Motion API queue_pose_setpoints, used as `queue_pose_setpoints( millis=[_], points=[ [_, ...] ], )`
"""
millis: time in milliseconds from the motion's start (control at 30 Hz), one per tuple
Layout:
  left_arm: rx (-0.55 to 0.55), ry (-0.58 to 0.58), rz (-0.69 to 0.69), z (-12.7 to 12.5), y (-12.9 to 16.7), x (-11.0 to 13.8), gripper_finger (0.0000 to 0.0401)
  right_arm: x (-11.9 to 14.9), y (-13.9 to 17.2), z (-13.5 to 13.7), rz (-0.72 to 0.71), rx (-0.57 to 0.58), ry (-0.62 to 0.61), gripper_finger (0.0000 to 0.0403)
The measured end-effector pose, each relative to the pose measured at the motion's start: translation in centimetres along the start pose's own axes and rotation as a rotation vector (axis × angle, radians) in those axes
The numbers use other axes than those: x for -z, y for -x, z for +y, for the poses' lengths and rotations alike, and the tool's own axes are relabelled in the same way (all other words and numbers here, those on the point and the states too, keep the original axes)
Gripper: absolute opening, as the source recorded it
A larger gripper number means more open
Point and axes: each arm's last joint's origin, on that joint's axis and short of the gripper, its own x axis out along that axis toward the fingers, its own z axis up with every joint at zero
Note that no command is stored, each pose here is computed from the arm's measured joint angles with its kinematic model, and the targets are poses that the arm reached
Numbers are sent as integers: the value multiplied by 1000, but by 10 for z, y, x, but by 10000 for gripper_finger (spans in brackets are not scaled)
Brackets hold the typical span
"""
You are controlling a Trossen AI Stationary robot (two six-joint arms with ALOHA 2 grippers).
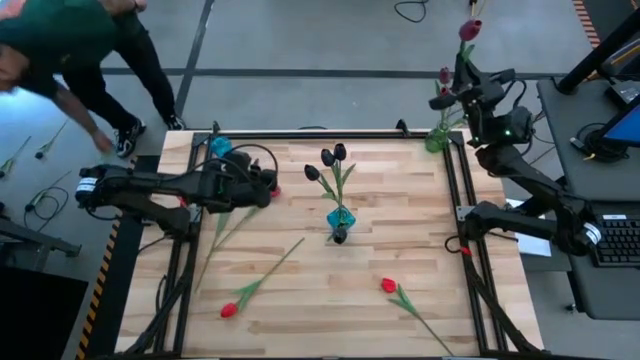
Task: Sort flowers into vase by color
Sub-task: Put the dark red flower into the green vase
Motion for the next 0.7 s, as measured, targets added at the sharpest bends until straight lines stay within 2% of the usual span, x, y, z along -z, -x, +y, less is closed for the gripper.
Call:
queue_pose_setpoints(
  millis=[167,233,333,467,600,700],
  points=[
    [-82,-53,-31,9,-5,-2,77,6,-2,2,46,29,78,12],
    [-107,-68,-27,12,-8,-3,77,5,-1,6,50,27,70,12],
    [-90,-97,20,14,-8,-7,77,6,1,16,78,-29,-111,12],
    [5,-159,25,11,10,-35,77,3,5,30,104,-162,-342,12],
    [116,-151,-22,15,38,-81,78,-6,9,37,83,-286,-557,12],
    [195,-83,-77,20,59,-118,82,-15,12,37,43,-376,-696,12]
  ],
)
